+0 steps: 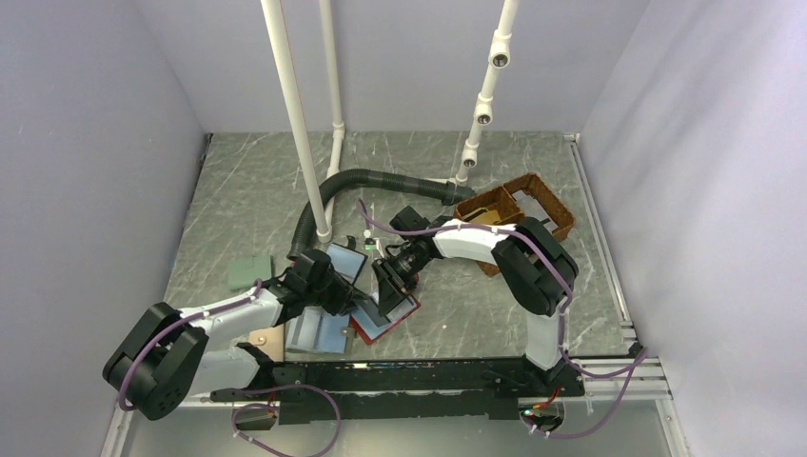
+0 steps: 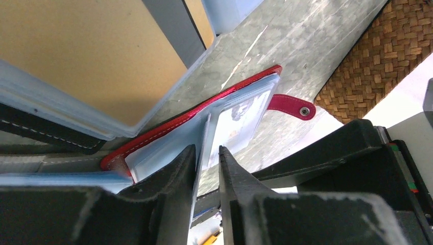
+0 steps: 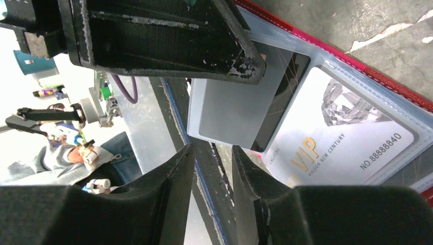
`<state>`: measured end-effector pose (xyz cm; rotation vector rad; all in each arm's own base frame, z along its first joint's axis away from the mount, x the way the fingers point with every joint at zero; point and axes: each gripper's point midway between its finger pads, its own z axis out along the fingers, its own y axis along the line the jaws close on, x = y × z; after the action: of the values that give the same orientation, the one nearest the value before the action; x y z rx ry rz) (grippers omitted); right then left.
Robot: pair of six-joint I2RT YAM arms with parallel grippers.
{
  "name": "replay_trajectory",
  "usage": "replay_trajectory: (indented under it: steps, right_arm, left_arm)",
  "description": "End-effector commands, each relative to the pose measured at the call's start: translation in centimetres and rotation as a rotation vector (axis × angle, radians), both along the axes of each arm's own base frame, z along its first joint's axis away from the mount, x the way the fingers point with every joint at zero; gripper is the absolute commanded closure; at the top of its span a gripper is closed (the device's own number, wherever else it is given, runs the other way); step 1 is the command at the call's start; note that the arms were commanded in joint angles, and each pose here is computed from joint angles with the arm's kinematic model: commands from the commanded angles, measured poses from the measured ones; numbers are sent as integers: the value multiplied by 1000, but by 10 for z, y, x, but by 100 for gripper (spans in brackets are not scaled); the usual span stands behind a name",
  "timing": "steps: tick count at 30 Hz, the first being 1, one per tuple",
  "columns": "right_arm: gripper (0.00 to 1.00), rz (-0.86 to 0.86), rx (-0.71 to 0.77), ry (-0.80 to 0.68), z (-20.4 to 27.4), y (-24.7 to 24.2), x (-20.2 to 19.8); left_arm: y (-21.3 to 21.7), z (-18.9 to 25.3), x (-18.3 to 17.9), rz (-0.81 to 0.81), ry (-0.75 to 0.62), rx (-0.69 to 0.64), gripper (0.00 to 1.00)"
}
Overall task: Take the credit cards out of the card holder
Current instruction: Remove the credit card from the card holder.
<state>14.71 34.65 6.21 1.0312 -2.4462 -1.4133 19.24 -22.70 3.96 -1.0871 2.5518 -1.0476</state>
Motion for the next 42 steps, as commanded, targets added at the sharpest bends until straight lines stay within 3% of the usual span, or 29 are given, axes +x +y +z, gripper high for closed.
replay_trajectory:
  steps: [1, 5, 11, 22, 26, 27, 28, 33, 39, 42]
  right_arm:
    - [64, 10, 38, -109, 19, 0, 14]
    - [65, 5, 43, -121, 20, -4, 21]
    - [65, 14, 50, -113, 20, -4, 21]
    - [65, 10, 48, -98, 19, -4, 22]
    - [65, 15, 61, -90, 22, -4, 20]
    - [65, 18, 66, -89, 23, -3, 20]
    - [65, 22, 75, -87, 25, -3, 19]
    - [63, 99, 210, -106, 50, -12, 14]
    - [54, 85, 407, -119, 97, -28, 20]
    - [53, 74, 463, -110, 109, -34, 22]
  left_arm:
    - [-2, 8, 1, -36, -19, 7, 74]
    - [3, 9, -6, -103, -44, 52, 73]
    - [-6, 18, -10, -136, -94, -33, 64]
    - [-2, 22, -16, -88, -107, -90, 67]
    - [-4, 17, -16, -103, -112, -93, 81]
    - [-5, 17, -15, -111, -128, -99, 95]
    - [-7, 18, -14, -125, -158, -109, 100]
    - [-13, 43, -7, -255, -385, -111, 100]
    - [-14, 99, -1, -394, -759, -75, 100]
    - [-16, 118, -2, -443, -868, -76, 100]
